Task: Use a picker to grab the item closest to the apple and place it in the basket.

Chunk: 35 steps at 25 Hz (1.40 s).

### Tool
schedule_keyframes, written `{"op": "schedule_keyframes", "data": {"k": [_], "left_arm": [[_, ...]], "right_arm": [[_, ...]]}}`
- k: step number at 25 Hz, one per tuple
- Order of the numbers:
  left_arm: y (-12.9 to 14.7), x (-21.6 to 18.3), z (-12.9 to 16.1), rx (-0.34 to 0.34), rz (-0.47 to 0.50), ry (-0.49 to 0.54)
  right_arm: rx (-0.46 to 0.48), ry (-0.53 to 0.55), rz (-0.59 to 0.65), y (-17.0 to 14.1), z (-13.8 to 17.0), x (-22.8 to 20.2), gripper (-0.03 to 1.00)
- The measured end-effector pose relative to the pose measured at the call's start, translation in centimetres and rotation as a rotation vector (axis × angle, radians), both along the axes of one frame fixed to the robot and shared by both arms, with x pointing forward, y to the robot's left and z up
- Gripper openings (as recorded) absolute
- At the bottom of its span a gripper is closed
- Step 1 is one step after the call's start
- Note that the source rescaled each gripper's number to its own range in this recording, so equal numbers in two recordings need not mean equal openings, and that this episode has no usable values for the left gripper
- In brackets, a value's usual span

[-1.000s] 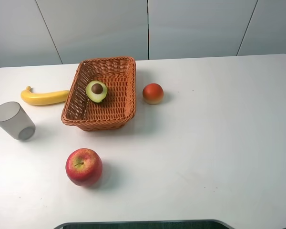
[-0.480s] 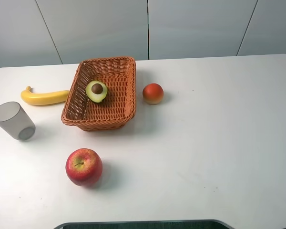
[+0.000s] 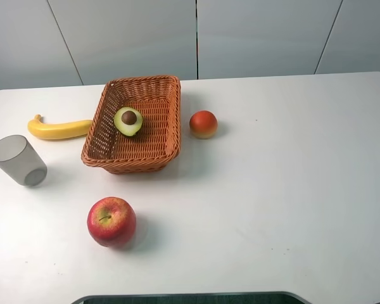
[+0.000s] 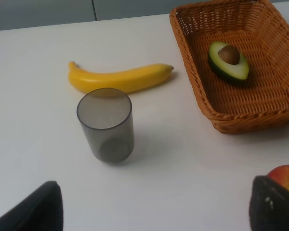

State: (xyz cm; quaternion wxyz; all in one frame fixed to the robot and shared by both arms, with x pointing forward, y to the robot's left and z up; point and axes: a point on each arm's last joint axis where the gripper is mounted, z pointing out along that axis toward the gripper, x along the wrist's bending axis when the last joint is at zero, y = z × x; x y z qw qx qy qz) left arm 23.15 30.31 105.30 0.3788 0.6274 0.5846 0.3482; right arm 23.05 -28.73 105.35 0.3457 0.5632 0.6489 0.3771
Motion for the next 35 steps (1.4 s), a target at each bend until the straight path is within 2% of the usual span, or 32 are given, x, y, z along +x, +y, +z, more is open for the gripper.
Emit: {"op": "schedule_keyframes", "data": {"k": [13, 20, 35], "left_arm": [[0.00, 0.00, 0.00, 0.000, 0.000, 0.000], [0.00, 0.00, 0.00, 0.000, 0.000, 0.000], [0.00, 0.00, 0.00, 0.000, 0.000, 0.000]], "right_arm": [[0.021, 0.000, -0.063, -0.41, -0.01, 0.00, 1.00], [0.039, 0.003, -0.149, -1.02, -0.05, 0.01, 1.00], [0.043, 0.002, -0.153, -1.03, -0.03, 0.02, 1.00]]}}
